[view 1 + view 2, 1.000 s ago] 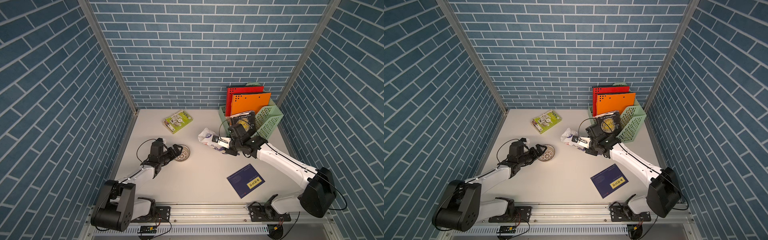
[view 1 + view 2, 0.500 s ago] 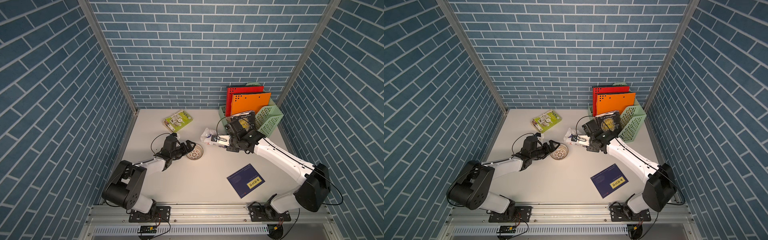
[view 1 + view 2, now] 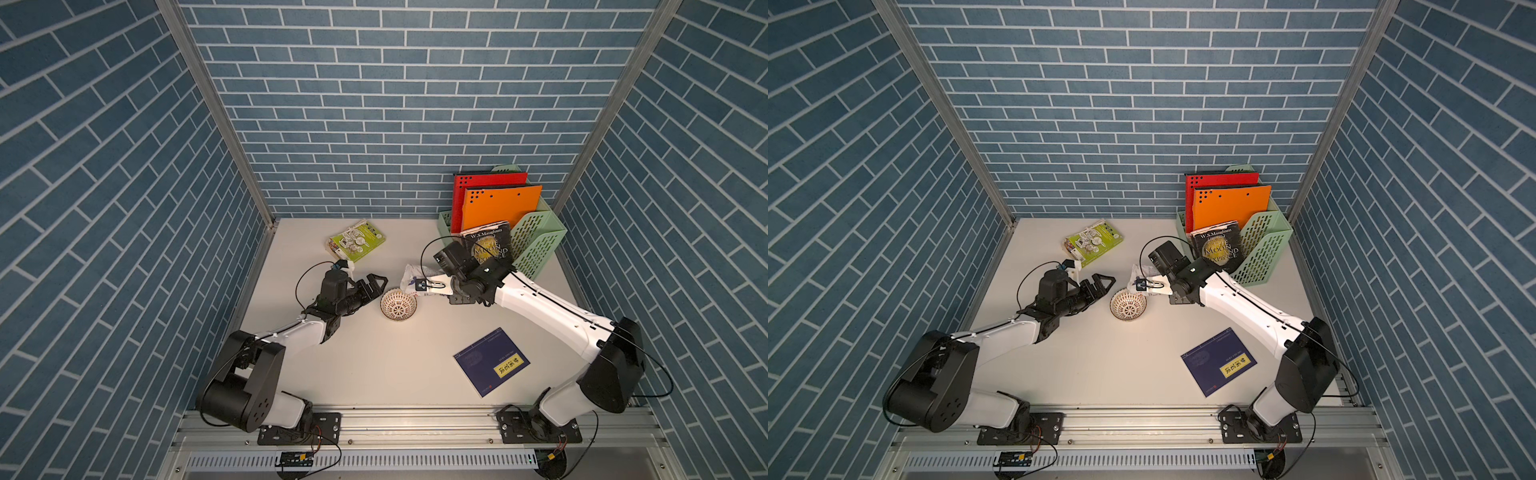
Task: Pour the oats into the breakfast bowl
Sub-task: Pour the oats into the bowl.
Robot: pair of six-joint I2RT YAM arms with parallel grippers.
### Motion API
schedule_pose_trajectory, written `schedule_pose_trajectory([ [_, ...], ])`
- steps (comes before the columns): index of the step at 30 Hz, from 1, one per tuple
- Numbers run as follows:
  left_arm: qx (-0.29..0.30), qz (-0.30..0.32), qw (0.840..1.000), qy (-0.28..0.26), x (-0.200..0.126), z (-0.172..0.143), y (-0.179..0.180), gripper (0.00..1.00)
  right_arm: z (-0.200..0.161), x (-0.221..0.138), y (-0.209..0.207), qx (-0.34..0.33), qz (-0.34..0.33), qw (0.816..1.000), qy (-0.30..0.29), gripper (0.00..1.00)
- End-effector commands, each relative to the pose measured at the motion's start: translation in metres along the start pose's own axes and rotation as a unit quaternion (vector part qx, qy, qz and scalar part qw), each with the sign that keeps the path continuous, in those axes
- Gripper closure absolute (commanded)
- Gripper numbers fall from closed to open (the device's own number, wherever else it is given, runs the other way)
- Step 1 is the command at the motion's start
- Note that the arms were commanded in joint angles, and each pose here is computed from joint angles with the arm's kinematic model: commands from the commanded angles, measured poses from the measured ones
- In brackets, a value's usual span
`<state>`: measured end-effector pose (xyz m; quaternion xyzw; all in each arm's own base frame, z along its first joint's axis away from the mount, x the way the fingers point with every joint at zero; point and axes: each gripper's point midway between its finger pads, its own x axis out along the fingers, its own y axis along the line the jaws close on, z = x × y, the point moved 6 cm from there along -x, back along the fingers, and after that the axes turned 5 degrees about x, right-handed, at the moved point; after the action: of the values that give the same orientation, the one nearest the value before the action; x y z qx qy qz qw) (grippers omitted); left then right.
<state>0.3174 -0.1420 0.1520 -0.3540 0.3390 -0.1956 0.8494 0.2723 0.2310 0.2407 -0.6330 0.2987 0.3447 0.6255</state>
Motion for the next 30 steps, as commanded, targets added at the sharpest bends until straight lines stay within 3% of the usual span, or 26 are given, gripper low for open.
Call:
schedule_pose_trajectory([
  [1, 0.018, 0.033, 0.999, -0.007, -0.017, 0.007, 0.014, 0.01, 0.004, -0.021, -0.025, -0.045, -0.073, 0.996, 0.032, 1.00],
  [11, 0.035, 0.072, 0.996, -0.050, -0.055, 0.031, 0.027, 0.01, 0.013, -0.021, -0.024, -0.155, -0.103, 0.977, 0.101, 1.00],
  [21, 0.043, 0.097, 0.989, -0.105, -0.079, 0.051, 0.032, 0.00, 0.020, -0.019, -0.021, -0.198, -0.120, 0.963, 0.137, 1.00],
  [30, 0.041, 0.096, 0.988, -0.113, -0.083, 0.056, 0.032, 0.01, 0.036, -0.017, -0.019, -0.229, -0.139, 0.951, 0.151, 1.00],
])
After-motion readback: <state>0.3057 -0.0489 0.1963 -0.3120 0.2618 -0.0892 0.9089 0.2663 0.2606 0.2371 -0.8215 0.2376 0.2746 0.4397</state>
